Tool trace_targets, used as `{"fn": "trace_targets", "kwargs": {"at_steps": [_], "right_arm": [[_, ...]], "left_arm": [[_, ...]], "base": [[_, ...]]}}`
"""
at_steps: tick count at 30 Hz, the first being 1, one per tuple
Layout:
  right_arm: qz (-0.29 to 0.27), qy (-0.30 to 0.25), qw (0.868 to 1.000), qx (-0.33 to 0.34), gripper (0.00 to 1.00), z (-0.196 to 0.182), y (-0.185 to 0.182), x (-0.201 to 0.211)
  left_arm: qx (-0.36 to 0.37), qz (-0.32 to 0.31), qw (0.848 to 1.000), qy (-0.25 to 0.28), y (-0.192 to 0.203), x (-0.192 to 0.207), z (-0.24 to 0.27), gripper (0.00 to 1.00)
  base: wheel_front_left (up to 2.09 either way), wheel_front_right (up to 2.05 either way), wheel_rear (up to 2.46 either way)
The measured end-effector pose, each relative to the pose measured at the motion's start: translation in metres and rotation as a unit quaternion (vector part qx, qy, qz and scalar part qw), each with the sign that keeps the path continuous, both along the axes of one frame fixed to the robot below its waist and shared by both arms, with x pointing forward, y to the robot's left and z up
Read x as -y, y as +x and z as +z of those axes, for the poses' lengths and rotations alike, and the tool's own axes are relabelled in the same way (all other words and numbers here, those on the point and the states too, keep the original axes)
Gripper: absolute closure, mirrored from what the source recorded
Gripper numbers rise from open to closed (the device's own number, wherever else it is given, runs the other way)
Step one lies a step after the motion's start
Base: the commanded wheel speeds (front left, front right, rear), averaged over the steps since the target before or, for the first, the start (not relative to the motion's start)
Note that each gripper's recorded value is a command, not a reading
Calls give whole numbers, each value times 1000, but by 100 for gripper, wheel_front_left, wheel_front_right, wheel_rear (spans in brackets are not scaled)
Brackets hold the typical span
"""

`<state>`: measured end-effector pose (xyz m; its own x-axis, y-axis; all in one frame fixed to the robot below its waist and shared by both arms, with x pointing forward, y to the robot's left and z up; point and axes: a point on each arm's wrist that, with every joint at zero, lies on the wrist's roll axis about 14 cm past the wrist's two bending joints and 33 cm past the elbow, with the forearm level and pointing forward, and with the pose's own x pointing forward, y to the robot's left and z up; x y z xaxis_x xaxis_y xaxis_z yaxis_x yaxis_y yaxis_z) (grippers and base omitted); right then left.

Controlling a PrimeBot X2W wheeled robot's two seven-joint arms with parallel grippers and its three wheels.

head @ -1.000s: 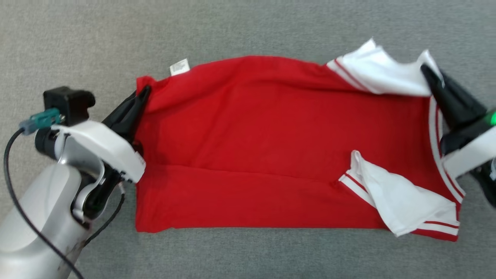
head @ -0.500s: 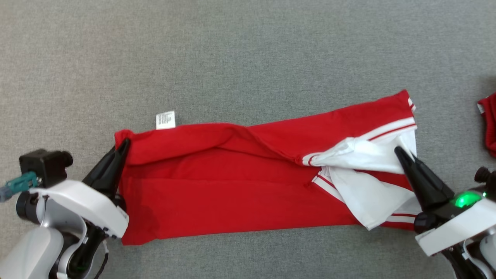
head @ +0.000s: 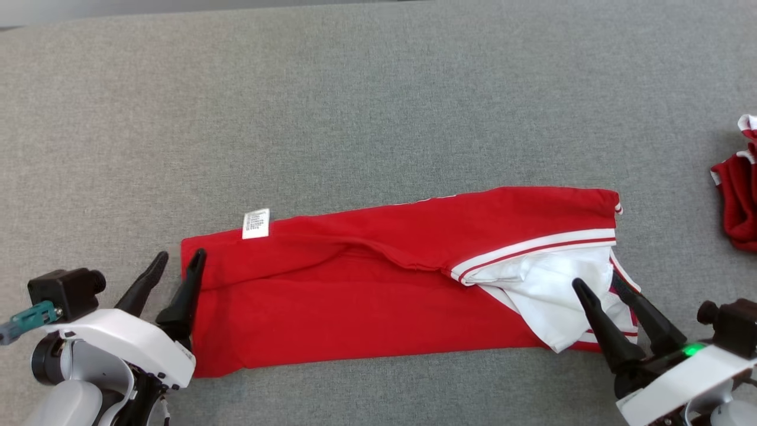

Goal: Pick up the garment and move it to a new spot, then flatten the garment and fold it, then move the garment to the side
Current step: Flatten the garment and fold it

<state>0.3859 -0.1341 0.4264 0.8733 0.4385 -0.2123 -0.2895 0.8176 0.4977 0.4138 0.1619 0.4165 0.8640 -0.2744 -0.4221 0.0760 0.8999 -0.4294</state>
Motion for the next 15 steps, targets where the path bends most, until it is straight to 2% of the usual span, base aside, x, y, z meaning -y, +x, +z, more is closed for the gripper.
{"fn": "trace_targets", "kwargs": {"at_steps": [3,7,15], "right_arm": [[-15,8,1000,4,0,3,-4,2],[-65,6,997,49,0,22,4,21],[-140,-33,979,143,0,63,16,45]], "left_arm": [[10,18,1000,1,-2,-6,3,0],[50,54,997,19,1,-18,17,0],[178,98,977,70,16,-22,77,0]], "base": [[0,0,0],[0,0,0],[0,0,0]]}}
